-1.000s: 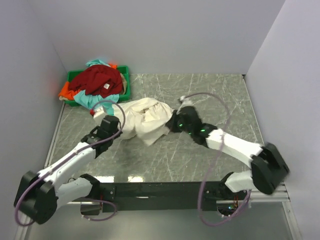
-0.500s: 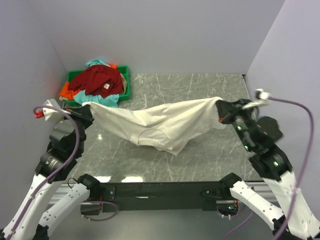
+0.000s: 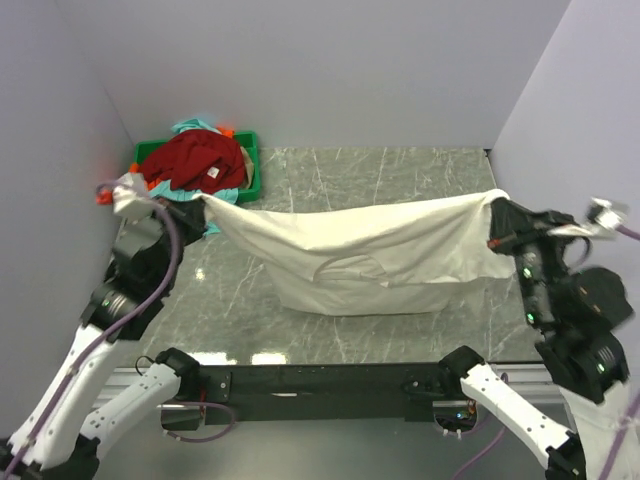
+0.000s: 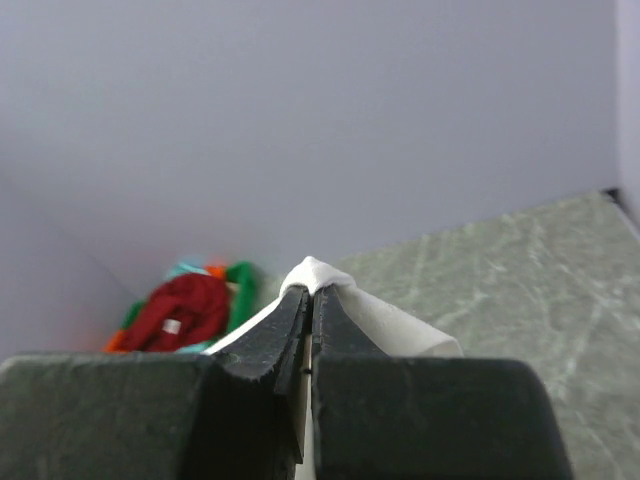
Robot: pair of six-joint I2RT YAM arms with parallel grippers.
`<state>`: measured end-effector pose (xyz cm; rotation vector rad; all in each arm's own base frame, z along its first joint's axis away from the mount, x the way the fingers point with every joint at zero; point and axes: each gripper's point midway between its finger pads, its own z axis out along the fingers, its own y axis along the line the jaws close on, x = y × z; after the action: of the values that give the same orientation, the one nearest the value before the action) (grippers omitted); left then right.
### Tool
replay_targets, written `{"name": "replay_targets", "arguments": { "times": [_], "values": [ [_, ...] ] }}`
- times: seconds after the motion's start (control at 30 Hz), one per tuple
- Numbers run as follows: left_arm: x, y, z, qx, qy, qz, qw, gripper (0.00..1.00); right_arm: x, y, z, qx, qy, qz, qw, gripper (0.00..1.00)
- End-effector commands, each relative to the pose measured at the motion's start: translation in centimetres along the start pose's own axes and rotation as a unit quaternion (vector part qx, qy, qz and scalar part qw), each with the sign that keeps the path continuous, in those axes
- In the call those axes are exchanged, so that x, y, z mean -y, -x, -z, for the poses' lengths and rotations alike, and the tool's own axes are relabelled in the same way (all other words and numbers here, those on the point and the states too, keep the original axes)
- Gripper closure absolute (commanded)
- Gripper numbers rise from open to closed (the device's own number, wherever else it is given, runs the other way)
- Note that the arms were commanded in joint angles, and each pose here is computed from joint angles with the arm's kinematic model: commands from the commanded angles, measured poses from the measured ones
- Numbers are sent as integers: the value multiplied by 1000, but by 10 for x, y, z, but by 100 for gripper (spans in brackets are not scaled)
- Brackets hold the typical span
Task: Fold and stack the t-shirts
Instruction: Flatten the tshirt out
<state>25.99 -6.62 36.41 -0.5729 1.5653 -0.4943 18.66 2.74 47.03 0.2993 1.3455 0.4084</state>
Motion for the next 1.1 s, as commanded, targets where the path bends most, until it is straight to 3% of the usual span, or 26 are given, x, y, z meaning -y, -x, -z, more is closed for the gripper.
{"name": "replay_targets", "arguments": {
  "times": [0.0, 0.13, 0.23, 0.33, 0.4, 0.43, 0.47, 0.53, 0.6, 0.7, 0.77, 0.83, 0.97, 1.03, 1.07],
  "values": [
    [29, -9, -23, -17, -46, -18, 999, 100, 13, -22, -40, -12, -69, 54, 996, 100],
    [51, -26, -61, -46, -54, -54, 996, 100, 12, -26, -68, -16, -97, 81, 992, 100],
    [75, -14, -88, -45, -73, -61, 994, 100, 3, -7, -78, -3, -95, 84, 992, 100],
    [108, -24, -140, -85, -106, -59, 989, 100, -9, 27, -74, 22, -82, 78, 993, 100],
    [150, 6, -151, -69, -157, -51, 984, 100, -19, 57, -66, 47, -65, 71, 994, 100],
    [151, -9, -176, -86, -151, -56, 983, 100, -22, 67, -63, 55, -59, 69, 994, 100],
    [179, 16, -175, -67, -186, -50, 979, 100, -26, 86, -55, 72, -53, 65, 994, 100],
    [185, 8, -206, -81, -199, -46, 976, 100, -32, 107, -46, 90, -39, 60, 993, 100],
    [206, 27, -213, -71, -241, -19, 968, 100, -38, 115, -42, 96, -25, 57, 993, 100],
    [183, 31, -256, -67, -222, 16, 973, 100, -55, 108, -41, 79, 25, 40, 996, 100],
    [149, 22, -291, -74, -187, 27, 979, 99, -75, 75, -48, 34, 85, 33, 995, 100],
    [115, 2, -320, -95, -155, 29, 983, 84, -103, 35, -49, -27, 163, -2, 986, 100],
    [69, -34, -342, -128, -95, -11, 987, 4, -135, -104, -51, -176, 245, -108, 947, 100],
    [56, -38, -337, -129, -75, -35, 988, 1, -151, -165, -39, -236, 260, -123, 928, 100],
    [36, -56, -336, -141, -54, -42, 988, 1, -142, -206, -39, -271, 233, -123, 926, 93]
  ]
}}
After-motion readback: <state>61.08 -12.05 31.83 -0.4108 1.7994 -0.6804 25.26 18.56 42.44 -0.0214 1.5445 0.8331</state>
